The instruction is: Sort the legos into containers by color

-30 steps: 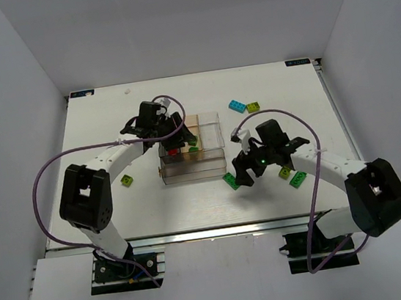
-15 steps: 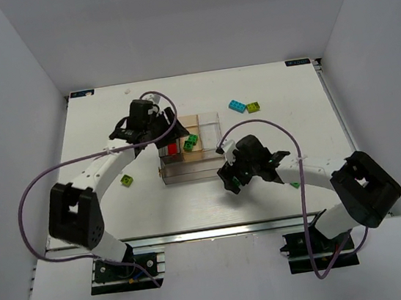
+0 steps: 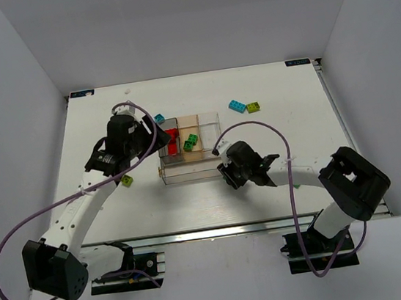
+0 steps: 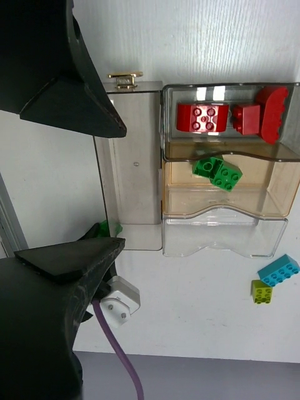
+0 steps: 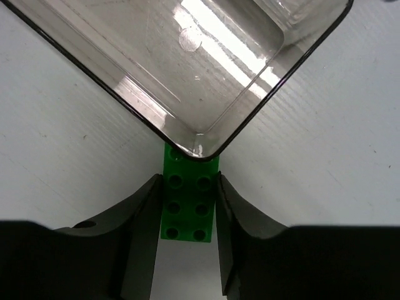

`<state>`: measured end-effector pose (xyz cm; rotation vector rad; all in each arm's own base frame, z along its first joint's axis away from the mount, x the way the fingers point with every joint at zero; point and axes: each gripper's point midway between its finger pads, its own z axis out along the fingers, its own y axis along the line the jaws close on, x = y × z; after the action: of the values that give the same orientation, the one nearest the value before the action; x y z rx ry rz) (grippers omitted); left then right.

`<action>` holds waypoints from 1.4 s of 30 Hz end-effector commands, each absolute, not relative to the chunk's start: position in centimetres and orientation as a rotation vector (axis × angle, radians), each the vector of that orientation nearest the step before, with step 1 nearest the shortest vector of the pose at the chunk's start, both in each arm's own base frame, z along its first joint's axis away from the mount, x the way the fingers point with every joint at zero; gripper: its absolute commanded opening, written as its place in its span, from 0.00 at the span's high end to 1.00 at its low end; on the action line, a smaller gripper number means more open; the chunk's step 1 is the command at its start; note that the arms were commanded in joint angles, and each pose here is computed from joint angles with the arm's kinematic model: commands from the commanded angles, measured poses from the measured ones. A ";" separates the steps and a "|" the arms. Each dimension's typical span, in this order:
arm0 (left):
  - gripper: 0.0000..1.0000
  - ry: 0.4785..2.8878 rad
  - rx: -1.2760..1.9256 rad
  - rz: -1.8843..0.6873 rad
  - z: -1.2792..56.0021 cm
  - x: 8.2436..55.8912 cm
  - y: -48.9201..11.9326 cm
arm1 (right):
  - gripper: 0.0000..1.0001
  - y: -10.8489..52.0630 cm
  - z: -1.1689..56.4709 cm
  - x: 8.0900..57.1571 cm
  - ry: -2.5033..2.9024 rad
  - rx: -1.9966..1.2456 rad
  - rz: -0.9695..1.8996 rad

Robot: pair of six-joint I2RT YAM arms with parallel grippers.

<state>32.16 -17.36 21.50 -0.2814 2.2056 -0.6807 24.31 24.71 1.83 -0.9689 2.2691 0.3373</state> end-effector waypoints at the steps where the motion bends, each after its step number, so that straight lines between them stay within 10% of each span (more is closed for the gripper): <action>1: 0.25 2.192 -0.324 -0.635 21.8 31.5 -16.1 | 0.90 23.8 2.6 24.2 2.282 -0.943 0.278; 17: 0.24 2.131 -0.342 -0.599 22.6 30.1 -14.5 | 1.00 27.7 18.7 16.8 1.226 -1.628 0.678; 35: 0.23 2.099 -0.396 -0.615 22.1 26.4 -12.7 | 1.00 39.5 15.5 34.0 1.907 -1.167 0.676; 38: 0.22 2.096 -0.409 -0.620 21.8 26.1 -12.6 | 0.85 39.2 14.5 34.7 1.918 -1.159 0.643; 42: 0.22 2.100 -0.409 -0.618 21.5 26.2 -12.6 | 0.30 39.3 13.9 36.0 1.953 -1.145 0.627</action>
<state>26.31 -13.02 21.72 -0.3885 2.1026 -0.6307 33.94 38.91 12.66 -1.1927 1.9631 0.6558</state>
